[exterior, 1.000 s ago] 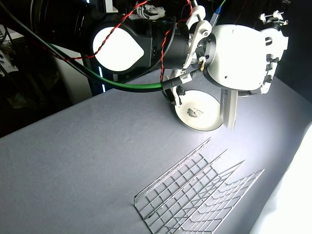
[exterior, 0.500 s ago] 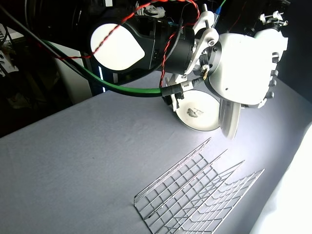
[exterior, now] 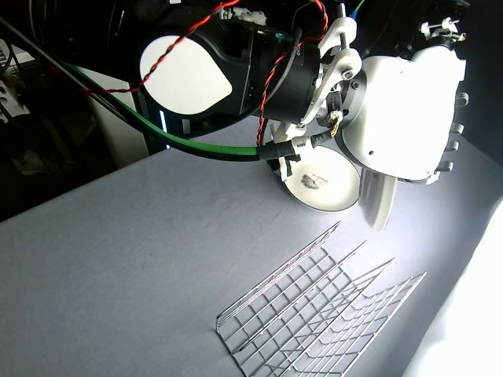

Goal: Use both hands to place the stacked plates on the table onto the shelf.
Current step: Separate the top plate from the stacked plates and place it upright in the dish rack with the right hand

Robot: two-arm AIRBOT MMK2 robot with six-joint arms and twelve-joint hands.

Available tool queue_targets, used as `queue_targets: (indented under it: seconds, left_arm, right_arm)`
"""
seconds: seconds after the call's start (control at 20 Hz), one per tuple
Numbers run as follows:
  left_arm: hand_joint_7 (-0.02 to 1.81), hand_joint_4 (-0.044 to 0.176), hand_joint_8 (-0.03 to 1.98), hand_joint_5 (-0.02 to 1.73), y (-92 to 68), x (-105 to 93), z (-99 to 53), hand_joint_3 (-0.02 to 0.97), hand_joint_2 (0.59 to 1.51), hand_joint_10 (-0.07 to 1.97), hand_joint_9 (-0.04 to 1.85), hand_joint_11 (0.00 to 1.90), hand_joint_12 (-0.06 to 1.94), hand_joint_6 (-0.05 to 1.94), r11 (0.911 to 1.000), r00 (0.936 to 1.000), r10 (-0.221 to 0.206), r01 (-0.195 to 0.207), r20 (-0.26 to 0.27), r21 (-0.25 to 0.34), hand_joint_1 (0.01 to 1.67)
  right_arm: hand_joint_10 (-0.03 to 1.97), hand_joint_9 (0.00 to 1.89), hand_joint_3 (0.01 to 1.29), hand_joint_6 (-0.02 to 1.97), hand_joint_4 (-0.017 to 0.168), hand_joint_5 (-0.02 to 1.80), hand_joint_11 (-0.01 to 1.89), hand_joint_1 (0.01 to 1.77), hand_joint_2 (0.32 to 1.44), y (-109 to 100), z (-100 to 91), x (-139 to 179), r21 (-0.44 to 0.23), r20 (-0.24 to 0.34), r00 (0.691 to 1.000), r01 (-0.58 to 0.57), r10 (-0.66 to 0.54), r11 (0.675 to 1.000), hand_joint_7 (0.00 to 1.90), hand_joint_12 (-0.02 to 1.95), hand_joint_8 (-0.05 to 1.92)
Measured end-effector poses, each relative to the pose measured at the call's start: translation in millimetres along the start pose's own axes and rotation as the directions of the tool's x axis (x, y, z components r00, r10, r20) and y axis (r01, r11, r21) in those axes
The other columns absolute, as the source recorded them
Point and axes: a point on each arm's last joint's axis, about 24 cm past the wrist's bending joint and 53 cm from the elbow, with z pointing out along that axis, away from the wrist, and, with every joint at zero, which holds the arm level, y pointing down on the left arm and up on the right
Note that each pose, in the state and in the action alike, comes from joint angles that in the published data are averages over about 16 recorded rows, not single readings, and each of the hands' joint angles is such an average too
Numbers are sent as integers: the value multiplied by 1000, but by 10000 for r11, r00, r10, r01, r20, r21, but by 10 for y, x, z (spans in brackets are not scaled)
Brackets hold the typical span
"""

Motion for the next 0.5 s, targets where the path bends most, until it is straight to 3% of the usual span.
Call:
queue_targets:
  seconds: [0.5]
  left_arm:
    - [19, 3, 1, 16, 9, 1, -7, 21, 1179, 8, 17, 14, -4, 5, 10000, 10000, -44, 44, 14, -7, 15]
  right_arm:
    - [870, 1088, 11, 749, -8, 1019, 826, 1348, 976, -114, 10, -161, 634, 293, 9947, -1003, 986, 9929, 1174, 1444, 655]
